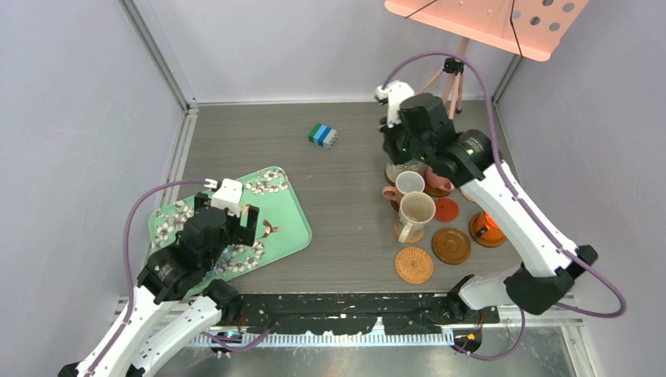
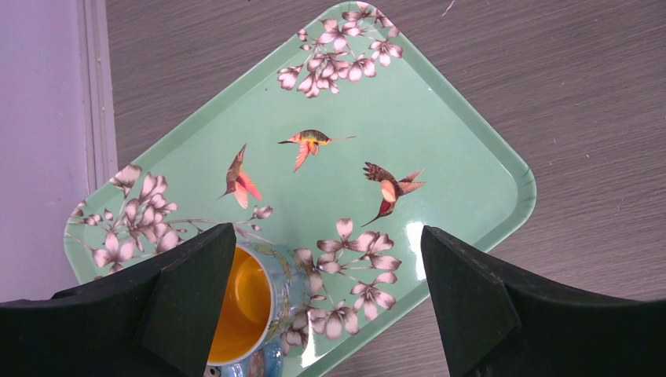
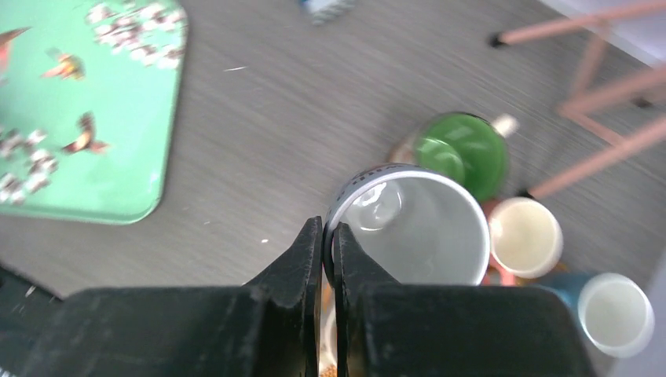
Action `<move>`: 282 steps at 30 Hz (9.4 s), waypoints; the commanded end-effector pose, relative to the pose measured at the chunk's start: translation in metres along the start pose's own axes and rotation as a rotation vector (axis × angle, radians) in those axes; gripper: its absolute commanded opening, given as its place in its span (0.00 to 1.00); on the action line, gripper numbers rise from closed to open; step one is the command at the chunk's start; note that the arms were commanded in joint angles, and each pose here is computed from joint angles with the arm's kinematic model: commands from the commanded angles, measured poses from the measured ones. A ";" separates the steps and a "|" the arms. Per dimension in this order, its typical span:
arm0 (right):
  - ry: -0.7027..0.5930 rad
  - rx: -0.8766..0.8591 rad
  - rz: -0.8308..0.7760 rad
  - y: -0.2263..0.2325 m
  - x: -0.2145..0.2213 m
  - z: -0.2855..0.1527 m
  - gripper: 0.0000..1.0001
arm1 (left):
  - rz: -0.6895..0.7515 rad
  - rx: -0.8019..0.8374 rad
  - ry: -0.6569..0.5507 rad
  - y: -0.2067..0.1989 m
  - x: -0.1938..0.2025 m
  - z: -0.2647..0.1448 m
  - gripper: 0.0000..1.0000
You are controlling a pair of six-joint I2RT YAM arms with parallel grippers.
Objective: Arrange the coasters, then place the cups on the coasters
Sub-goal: Pick up the cup at the center of the board, then place the cup on the coaster, then pick up the cup from the tray, then place the cup at the center of the board, then pick up the cup at the center of the board, then place the cup on the coaster.
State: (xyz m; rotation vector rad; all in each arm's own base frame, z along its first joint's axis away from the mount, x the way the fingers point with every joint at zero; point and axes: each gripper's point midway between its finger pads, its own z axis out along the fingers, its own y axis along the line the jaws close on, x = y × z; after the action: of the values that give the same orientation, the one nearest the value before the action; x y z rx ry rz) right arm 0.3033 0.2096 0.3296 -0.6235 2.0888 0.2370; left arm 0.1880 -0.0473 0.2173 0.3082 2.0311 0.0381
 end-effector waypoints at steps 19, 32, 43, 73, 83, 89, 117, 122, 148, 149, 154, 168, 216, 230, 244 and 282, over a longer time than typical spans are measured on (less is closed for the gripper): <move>0.142 0.662 0.428 -0.164 0.144 -0.027 0.05 | -0.018 0.033 -0.029 -0.006 -0.007 0.000 0.97; 0.194 0.678 0.555 -0.173 0.195 0.010 0.05 | -0.029 0.041 -0.050 -0.006 -0.008 -0.003 0.98; 0.219 0.649 0.640 -0.171 0.218 0.036 0.05 | -0.030 0.036 -0.050 -0.005 -0.008 -0.003 0.99; 0.261 0.596 0.676 -0.173 0.248 0.067 0.13 | -0.026 0.027 -0.042 -0.004 -0.007 -0.002 0.99; 0.282 0.583 0.679 -0.169 0.238 0.054 0.36 | -0.027 0.025 -0.044 -0.004 -0.007 -0.002 0.99; 0.279 0.546 0.664 -0.163 0.218 0.034 0.39 | -0.022 0.007 -0.037 -0.001 -0.005 0.000 1.00; -0.062 0.154 0.538 -0.108 0.116 -0.017 0.38 | -0.644 -0.555 0.297 0.045 0.075 0.046 0.66; -0.063 0.169 0.529 -0.111 0.117 -0.017 0.39 | -0.703 -0.586 0.359 0.044 0.094 0.053 0.60; -0.088 0.108 0.549 -0.098 0.110 -0.019 0.38 | -0.244 0.015 0.157 -0.039 -0.030 0.042 0.00; -0.087 0.105 0.549 -0.097 0.110 -0.020 0.38 | -0.210 0.040 0.170 -0.048 -0.035 0.042 0.00; -0.091 0.102 0.546 -0.095 0.109 -0.022 0.38 | -0.004 0.194 0.193 -0.110 -0.055 0.042 0.00; -0.059 0.061 0.526 -0.078 0.112 -0.015 0.39 | 0.270 0.622 0.125 -0.268 -0.064 0.034 0.00; 0.202 -0.117 0.351 0.108 0.168 0.026 0.44 | 0.220 0.033 -0.105 -0.030 -0.066 0.008 0.99; 0.264 -0.028 0.579 0.122 0.194 0.058 0.49 | 0.230 -0.011 -0.093 -0.020 -0.056 0.007 0.99; 0.271 0.050 0.484 0.116 0.194 0.069 0.17 | 0.214 -0.059 -0.107 -0.010 -0.057 0.006 1.00; -0.140 0.394 0.789 -0.078 0.067 -0.111 0.05 | 0.200 -0.012 -0.108 -0.016 -0.055 0.003 1.00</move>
State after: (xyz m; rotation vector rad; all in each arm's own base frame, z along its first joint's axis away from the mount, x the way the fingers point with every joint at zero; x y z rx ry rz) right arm 0.2254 0.0897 0.2928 0.2587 2.2513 0.1684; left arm 0.2113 -0.0728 0.2553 0.5136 1.9018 0.1933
